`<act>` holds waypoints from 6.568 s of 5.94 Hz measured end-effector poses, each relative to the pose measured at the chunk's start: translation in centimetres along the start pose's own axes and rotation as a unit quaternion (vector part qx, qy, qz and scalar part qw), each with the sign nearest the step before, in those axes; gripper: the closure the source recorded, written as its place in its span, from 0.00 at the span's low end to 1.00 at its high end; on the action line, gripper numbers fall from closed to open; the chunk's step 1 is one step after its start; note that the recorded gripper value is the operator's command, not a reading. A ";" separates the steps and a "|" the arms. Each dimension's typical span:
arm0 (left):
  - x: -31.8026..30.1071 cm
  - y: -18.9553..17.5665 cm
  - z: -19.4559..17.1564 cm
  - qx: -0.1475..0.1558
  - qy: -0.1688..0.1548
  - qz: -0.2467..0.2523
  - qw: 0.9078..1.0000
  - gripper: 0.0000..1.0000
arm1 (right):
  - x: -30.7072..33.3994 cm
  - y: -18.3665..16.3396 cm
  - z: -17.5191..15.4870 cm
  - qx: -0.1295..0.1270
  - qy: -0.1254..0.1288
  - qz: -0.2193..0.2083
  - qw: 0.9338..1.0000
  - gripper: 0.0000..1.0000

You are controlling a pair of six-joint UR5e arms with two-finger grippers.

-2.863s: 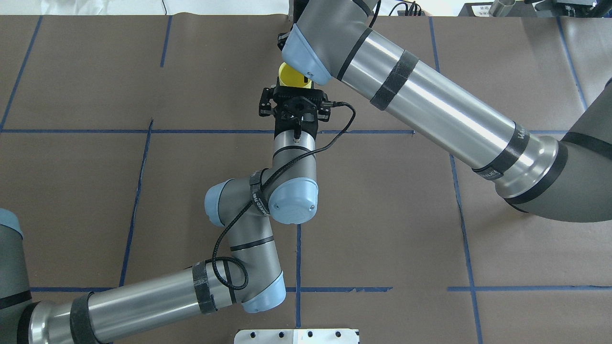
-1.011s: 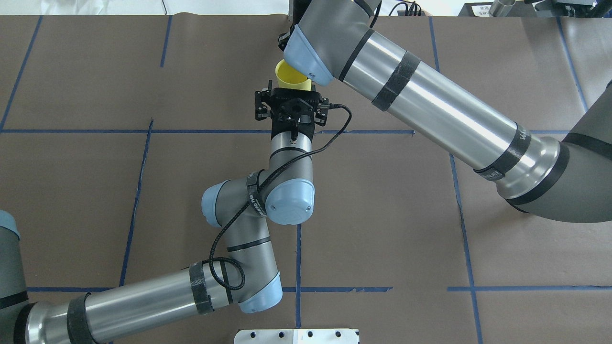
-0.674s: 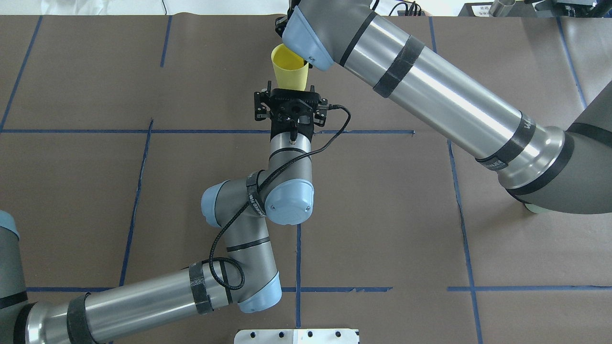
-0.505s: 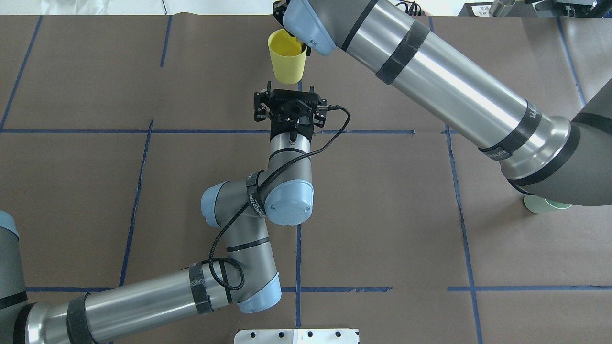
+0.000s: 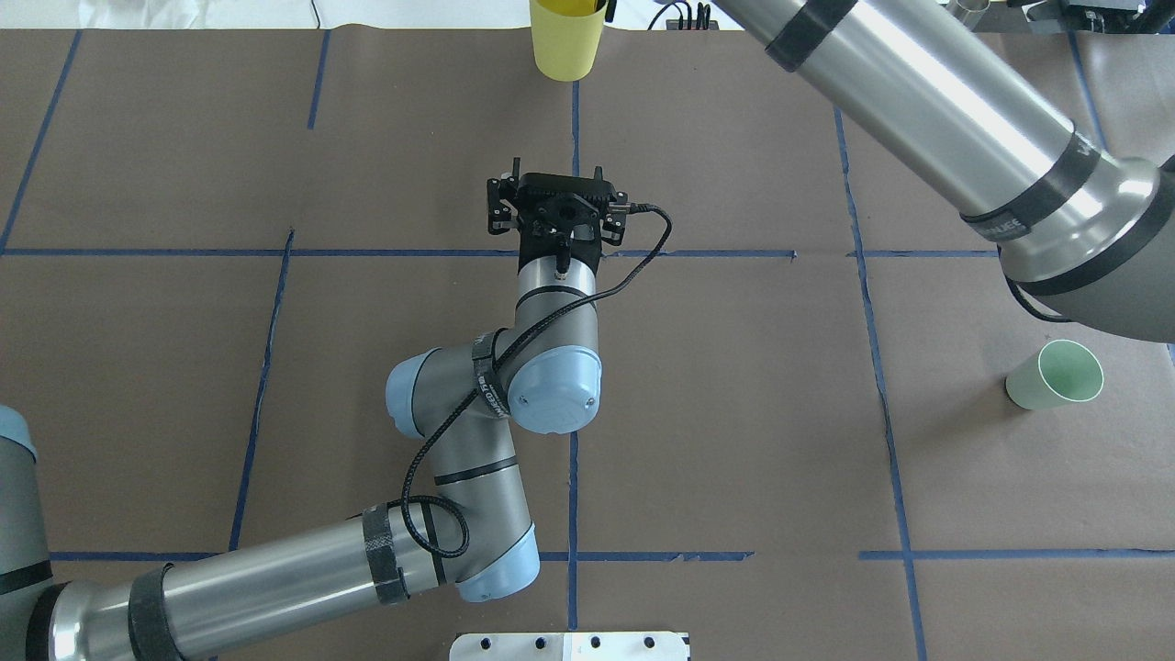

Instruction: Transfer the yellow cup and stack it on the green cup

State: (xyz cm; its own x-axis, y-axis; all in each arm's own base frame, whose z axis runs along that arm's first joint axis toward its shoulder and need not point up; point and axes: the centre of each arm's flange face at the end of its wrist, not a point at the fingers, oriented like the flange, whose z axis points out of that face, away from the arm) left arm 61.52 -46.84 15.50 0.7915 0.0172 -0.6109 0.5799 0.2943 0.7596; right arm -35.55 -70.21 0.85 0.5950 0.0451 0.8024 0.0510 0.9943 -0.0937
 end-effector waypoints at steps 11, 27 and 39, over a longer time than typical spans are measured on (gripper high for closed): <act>-21.0 -9.5 7.6 -0.250 0.106 0.020 0.962 0.00 | 38.7 12.6 -0.4 0.067 0.022 -0.101 0.992 1.00; -38.7 -12.7 2.1 -0.514 0.096 -0.015 0.852 0.00 | 55.1 21.1 14.1 -0.064 0.115 -0.091 0.987 0.95; -38.7 -12.7 2.0 -0.514 0.099 -0.012 0.852 0.00 | 55.9 20.5 12.3 -0.045 0.118 -0.095 0.987 0.00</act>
State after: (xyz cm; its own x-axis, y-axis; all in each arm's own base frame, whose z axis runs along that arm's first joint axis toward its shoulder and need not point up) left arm 23.96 -53.18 29.95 0.6740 0.1302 -0.7272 0.0397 0.9765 0.2116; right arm -11.07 -46.07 51.02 0.7380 -0.1763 0.6513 0.2448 0.9695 -0.0150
